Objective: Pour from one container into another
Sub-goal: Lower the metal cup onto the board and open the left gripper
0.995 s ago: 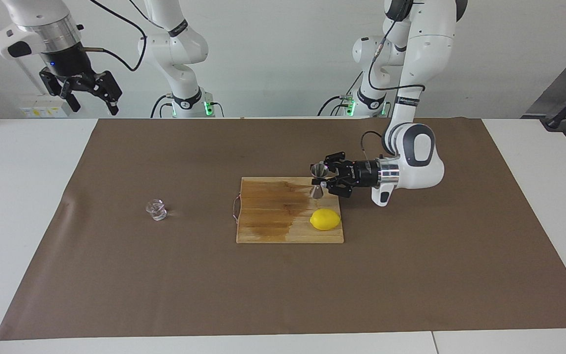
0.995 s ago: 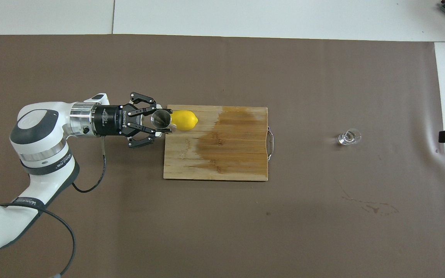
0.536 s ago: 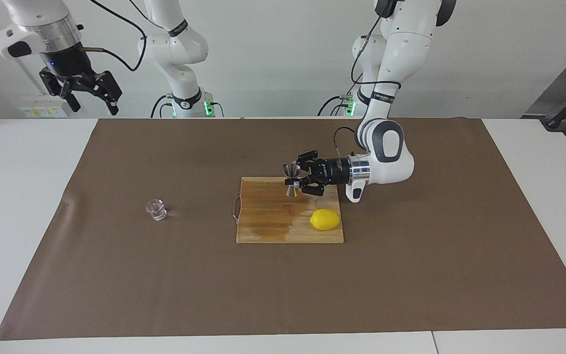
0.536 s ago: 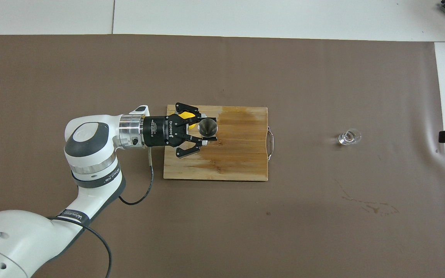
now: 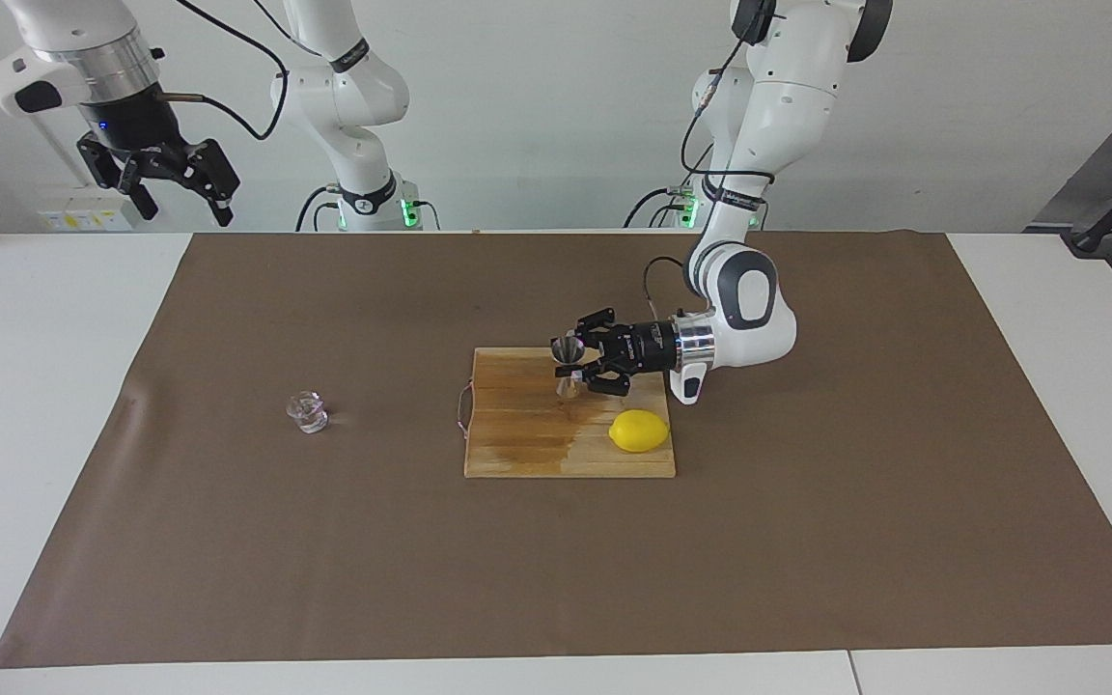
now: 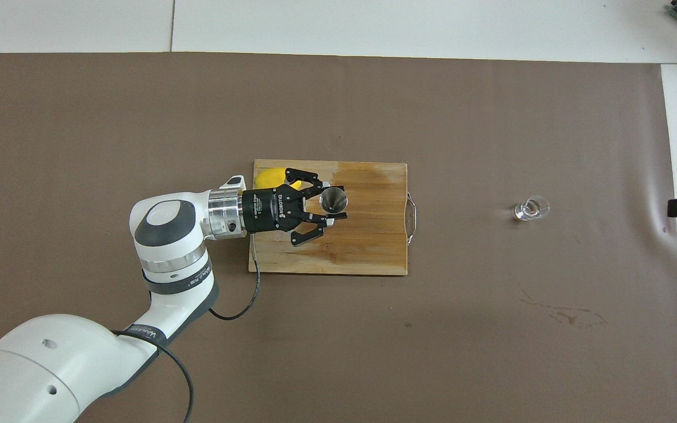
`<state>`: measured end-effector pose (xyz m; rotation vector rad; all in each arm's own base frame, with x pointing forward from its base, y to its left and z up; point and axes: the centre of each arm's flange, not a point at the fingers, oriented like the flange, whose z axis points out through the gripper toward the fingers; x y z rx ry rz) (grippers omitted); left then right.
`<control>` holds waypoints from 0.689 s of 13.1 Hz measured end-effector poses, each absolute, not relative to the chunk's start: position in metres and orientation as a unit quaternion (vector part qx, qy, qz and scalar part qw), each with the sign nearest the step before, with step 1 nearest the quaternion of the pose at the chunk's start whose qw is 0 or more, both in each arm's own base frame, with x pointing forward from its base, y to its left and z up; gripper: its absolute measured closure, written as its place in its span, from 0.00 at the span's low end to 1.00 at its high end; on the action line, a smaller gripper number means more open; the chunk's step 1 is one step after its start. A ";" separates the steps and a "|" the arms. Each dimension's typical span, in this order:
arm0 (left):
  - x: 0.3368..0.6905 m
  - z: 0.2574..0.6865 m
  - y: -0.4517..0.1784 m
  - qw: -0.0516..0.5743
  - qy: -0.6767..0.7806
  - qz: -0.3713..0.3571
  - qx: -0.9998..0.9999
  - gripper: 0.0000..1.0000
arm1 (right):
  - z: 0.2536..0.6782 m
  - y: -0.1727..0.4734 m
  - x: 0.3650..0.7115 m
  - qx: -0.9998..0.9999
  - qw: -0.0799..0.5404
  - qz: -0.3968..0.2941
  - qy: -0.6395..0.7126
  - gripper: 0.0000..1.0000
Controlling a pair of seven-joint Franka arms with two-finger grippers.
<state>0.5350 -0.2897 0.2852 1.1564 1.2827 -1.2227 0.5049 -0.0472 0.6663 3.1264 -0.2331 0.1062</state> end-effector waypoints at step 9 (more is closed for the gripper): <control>0.533 0.256 -0.290 0.510 0.519 -0.486 0.484 0.54 | 0.666 -0.047 0.505 0.997 0.002 0.034 -0.074 0.00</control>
